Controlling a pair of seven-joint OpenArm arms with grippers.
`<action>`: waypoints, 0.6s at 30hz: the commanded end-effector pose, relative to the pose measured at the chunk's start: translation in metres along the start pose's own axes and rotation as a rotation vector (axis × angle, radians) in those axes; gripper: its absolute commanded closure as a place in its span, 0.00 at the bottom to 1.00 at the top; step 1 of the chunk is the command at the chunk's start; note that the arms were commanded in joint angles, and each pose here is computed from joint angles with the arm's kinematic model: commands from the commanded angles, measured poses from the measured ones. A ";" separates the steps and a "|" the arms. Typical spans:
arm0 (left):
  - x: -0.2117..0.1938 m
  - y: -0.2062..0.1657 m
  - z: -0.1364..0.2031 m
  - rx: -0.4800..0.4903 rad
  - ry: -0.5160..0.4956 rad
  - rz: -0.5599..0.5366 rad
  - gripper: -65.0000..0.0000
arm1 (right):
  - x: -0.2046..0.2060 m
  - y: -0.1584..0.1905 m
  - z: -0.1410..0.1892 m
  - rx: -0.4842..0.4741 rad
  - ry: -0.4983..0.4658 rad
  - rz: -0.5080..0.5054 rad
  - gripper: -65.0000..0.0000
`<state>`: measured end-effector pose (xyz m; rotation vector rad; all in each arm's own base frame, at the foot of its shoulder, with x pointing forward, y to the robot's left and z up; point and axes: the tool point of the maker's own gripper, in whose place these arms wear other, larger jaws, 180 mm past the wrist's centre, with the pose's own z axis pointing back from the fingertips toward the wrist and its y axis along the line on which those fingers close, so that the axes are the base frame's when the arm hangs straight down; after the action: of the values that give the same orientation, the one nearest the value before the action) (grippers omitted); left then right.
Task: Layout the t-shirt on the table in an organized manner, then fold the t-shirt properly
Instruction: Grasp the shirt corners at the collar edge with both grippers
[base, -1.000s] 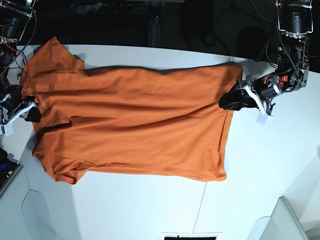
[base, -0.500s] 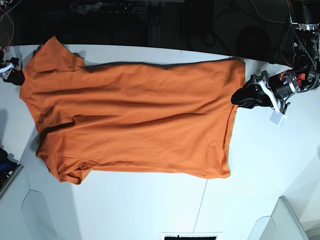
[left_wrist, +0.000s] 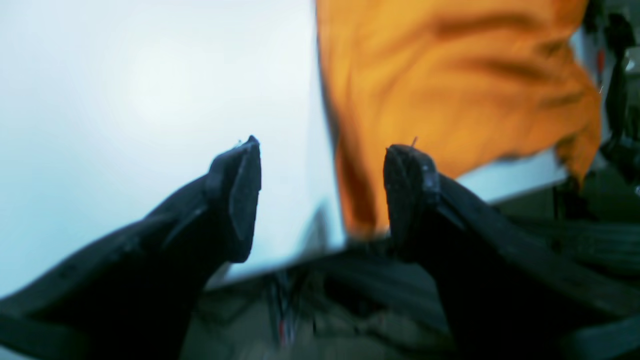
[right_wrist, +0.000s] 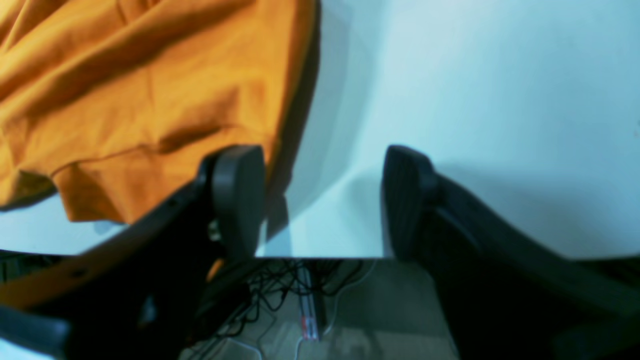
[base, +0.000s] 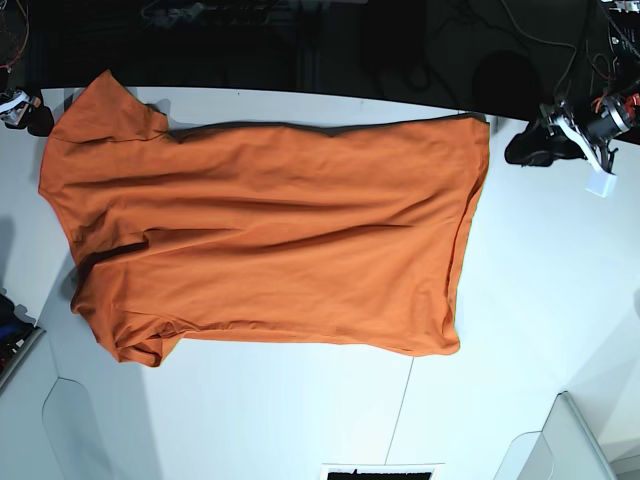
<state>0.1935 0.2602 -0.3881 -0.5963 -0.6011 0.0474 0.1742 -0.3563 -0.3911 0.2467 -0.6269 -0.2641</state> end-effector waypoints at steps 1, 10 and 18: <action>0.014 -0.004 0.005 -0.015 -0.037 -0.025 0.37 | 0.013 0.000 0.006 0.002 -0.026 0.031 0.43; -0.002 -0.002 0.006 -0.009 -0.006 -0.005 0.37 | -0.012 0.027 -0.010 0.093 0.080 0.046 0.43; -0.035 -0.014 -0.015 -0.032 0.117 -0.031 0.37 | -0.029 0.049 -0.024 0.153 0.145 0.083 0.43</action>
<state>0.1737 0.2291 -0.4071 -0.6454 -0.5252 -0.0003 0.1780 -0.2925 -0.4119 0.4040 -0.5353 -0.1434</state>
